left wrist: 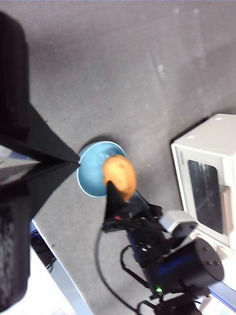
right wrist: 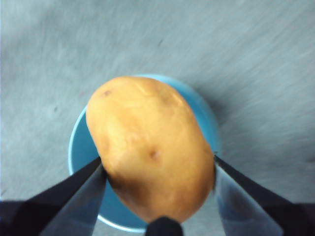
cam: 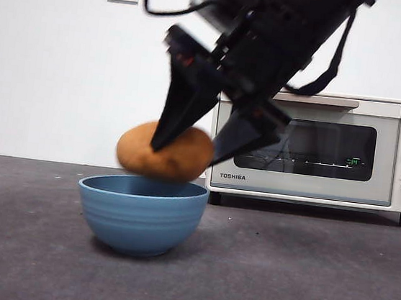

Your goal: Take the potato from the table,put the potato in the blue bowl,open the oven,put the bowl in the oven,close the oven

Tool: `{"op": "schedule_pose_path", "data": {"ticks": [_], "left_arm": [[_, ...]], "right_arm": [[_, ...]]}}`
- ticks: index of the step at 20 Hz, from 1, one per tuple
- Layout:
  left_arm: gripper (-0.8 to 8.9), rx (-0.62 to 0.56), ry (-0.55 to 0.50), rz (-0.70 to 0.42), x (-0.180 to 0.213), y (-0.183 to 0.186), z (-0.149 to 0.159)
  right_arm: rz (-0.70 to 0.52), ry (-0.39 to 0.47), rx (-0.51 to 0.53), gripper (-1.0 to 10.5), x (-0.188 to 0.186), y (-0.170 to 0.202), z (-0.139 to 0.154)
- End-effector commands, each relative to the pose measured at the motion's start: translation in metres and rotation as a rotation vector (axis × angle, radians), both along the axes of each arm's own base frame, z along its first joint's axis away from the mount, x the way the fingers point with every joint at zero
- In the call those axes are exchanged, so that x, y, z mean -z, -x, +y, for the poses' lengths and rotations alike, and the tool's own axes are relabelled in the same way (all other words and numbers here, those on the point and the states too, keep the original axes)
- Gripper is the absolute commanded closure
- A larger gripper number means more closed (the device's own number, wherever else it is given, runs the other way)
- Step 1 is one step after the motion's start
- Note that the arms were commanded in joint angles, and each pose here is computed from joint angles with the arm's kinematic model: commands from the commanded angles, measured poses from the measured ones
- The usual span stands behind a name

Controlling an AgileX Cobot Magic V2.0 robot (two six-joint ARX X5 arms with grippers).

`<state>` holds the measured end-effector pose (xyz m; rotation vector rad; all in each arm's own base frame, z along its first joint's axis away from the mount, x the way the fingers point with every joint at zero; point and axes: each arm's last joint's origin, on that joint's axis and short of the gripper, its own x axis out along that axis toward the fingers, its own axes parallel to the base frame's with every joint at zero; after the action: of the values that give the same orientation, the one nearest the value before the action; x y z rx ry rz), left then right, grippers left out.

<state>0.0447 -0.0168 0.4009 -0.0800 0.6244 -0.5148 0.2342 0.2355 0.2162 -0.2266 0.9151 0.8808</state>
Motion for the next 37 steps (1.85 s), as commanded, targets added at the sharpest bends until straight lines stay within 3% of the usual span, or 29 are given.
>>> {"op": "schedule_pose_path", "data": {"ticks": [1, 3, 12, 15, 18, 23, 27, 28, 33, 37], "left_arm": [[8.19, 0.010, -0.009, 0.008, 0.000, -0.004, -0.001], [8.19, 0.010, -0.009, 0.015, 0.000, -0.006, -0.001], [8.19, 0.015, -0.015, 0.000, -0.001, -0.007, -0.001], [8.19, 0.015, -0.016, -0.002, -0.001, -0.007, -0.001], [8.19, 0.015, -0.013, -0.024, -0.002, -0.009, -0.001], [8.19, 0.021, -0.019, -0.044, -0.005, -0.027, -0.003], [8.18, 0.043, -0.042, -0.046, -0.005, -0.064, -0.008], [8.18, 0.043, -0.042, -0.044, -0.004, -0.076, -0.009], [8.19, 0.064, -0.064, 0.016, 0.018, -0.156, -0.019], [8.19, 0.146, -0.025, 0.006, 0.042, -0.211, -0.038]], "right_arm": [[0.027, 0.017, -0.005, 9.1, 0.013, 0.002, 0.007], [0.022, 0.029, 0.004, 8.9, 0.014, 0.002, 0.007], [0.004, 0.001, -0.002, 3.6, 0.012, 0.005, 0.014], [0.005, 0.001, -0.007, 3.4, 0.012, 0.007, 0.015], [0.006, -0.001, -0.003, 3.4, -0.004, 0.007, 0.015], [-0.017, 0.027, 0.009, 3.5, -0.062, 0.018, 0.001], [-0.094, 0.147, 0.095, 3.6, -0.091, 0.038, -0.027], [-0.118, 0.195, 0.125, 4.1, -0.095, 0.042, -0.034], [-0.216, 0.401, 0.277, 8.8, -0.113, 0.062, -0.072], [-0.261, 0.438, 0.414, 9.2, -0.129, 0.068, -0.107]]}}
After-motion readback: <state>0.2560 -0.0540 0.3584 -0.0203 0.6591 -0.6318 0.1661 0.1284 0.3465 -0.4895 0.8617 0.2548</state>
